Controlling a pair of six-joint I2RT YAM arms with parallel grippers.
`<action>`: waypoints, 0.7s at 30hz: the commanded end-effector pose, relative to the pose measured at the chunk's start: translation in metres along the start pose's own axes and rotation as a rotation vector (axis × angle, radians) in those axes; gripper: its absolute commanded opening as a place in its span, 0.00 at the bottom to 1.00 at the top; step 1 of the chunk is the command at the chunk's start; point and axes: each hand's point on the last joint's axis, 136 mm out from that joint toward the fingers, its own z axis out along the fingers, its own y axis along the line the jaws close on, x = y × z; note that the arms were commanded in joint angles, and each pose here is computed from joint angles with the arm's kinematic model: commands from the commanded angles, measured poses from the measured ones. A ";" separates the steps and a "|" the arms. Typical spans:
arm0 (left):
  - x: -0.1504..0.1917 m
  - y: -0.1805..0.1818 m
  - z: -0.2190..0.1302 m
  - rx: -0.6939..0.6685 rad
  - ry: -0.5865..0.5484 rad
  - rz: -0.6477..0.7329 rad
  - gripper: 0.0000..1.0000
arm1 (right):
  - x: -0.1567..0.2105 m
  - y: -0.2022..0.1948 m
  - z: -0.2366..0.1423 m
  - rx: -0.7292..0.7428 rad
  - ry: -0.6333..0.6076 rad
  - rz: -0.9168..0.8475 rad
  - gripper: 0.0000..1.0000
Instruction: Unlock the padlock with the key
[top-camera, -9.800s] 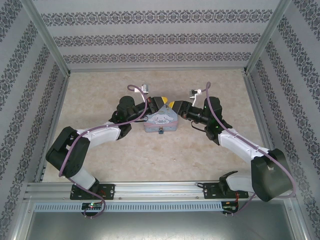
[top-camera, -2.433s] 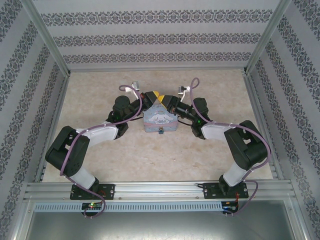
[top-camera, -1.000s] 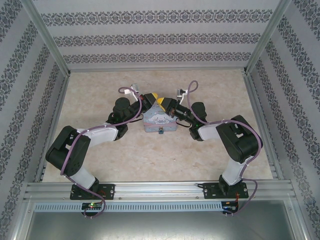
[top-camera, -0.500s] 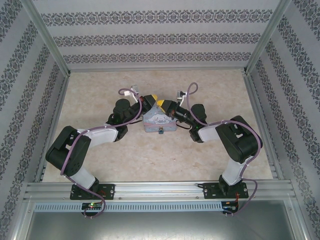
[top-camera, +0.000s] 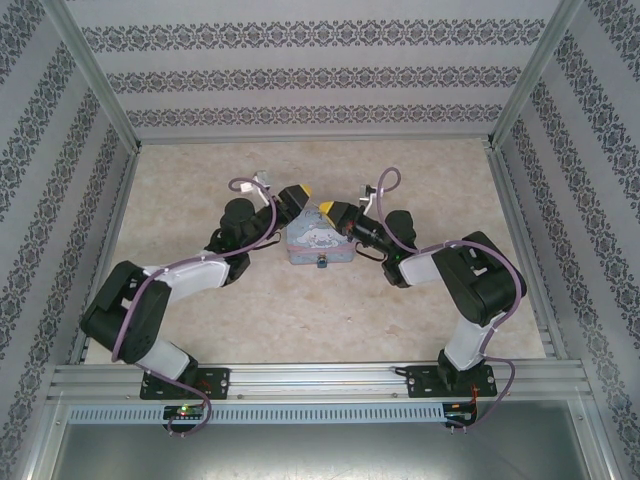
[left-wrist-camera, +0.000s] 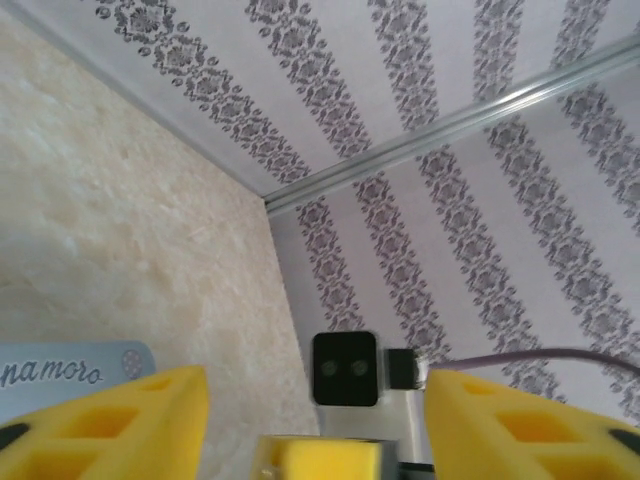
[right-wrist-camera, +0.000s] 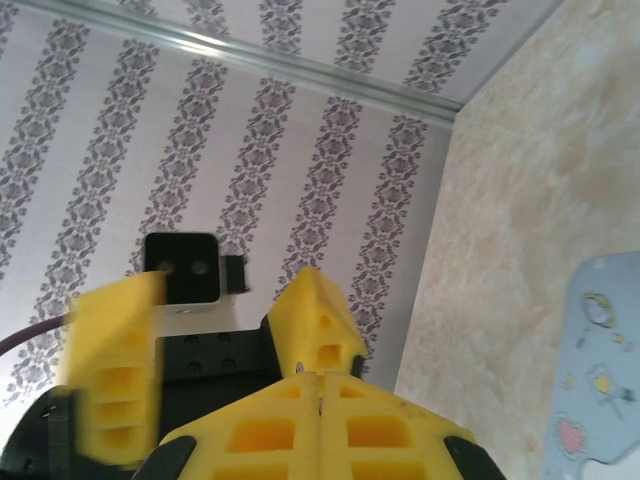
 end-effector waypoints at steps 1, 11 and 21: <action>-0.015 -0.005 -0.019 -0.037 -0.037 0.031 0.70 | -0.007 0.010 -0.010 -0.016 -0.031 -0.035 0.00; 0.048 0.023 -0.058 -0.242 0.331 0.177 0.89 | -0.007 -0.022 -0.032 0.282 0.000 -0.079 0.00; 0.133 0.047 -0.066 -0.272 0.591 0.372 0.85 | -0.009 -0.033 -0.039 0.415 0.025 -0.115 0.00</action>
